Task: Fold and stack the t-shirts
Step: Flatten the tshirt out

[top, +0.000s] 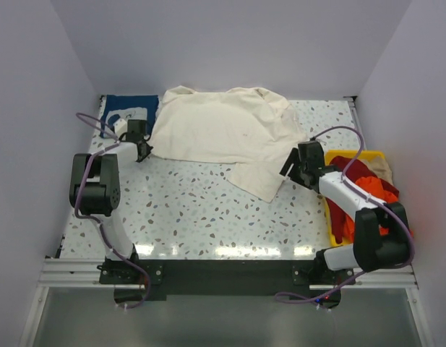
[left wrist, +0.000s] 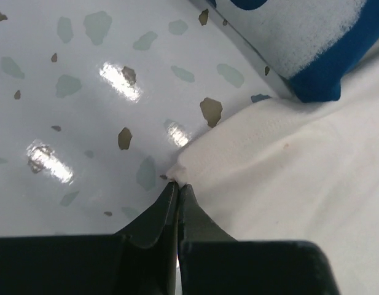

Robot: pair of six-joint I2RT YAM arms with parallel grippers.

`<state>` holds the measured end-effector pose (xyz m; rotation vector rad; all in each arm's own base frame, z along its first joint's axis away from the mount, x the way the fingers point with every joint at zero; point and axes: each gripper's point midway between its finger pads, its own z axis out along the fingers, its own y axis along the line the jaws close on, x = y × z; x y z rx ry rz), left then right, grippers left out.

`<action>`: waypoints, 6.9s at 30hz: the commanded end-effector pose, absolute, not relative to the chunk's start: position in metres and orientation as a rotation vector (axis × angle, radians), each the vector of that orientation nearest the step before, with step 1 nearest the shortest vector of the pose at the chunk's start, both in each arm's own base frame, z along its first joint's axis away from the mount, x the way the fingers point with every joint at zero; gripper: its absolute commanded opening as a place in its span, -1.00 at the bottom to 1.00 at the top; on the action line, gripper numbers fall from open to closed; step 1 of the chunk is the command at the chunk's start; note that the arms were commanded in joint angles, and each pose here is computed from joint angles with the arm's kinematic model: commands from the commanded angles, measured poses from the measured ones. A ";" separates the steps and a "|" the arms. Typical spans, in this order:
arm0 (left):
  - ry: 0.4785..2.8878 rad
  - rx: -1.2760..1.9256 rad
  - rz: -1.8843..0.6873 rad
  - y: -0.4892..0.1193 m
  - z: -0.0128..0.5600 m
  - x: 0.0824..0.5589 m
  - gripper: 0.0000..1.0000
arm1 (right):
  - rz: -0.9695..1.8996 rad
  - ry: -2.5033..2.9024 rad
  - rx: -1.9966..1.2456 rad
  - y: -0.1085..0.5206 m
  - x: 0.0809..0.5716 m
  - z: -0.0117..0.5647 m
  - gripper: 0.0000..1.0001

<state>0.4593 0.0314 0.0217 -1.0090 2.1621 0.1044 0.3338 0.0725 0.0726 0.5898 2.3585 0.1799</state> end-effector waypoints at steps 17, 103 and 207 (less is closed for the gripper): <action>1.988 -0.942 0.001 0.033 0.101 0.422 -1.00 | 0.152 2.330 0.813 0.046 0.420 0.051 0.03; 1.120 -0.488 -0.377 0.010 0.572 0.369 -1.00 | 0.439 1.270 0.457 0.029 0.350 0.582 -1.00; 1.894 -0.958 -0.354 0.020 0.091 0.339 -1.00 | 0.455 2.423 0.369 0.137 0.236 0.052 -0.33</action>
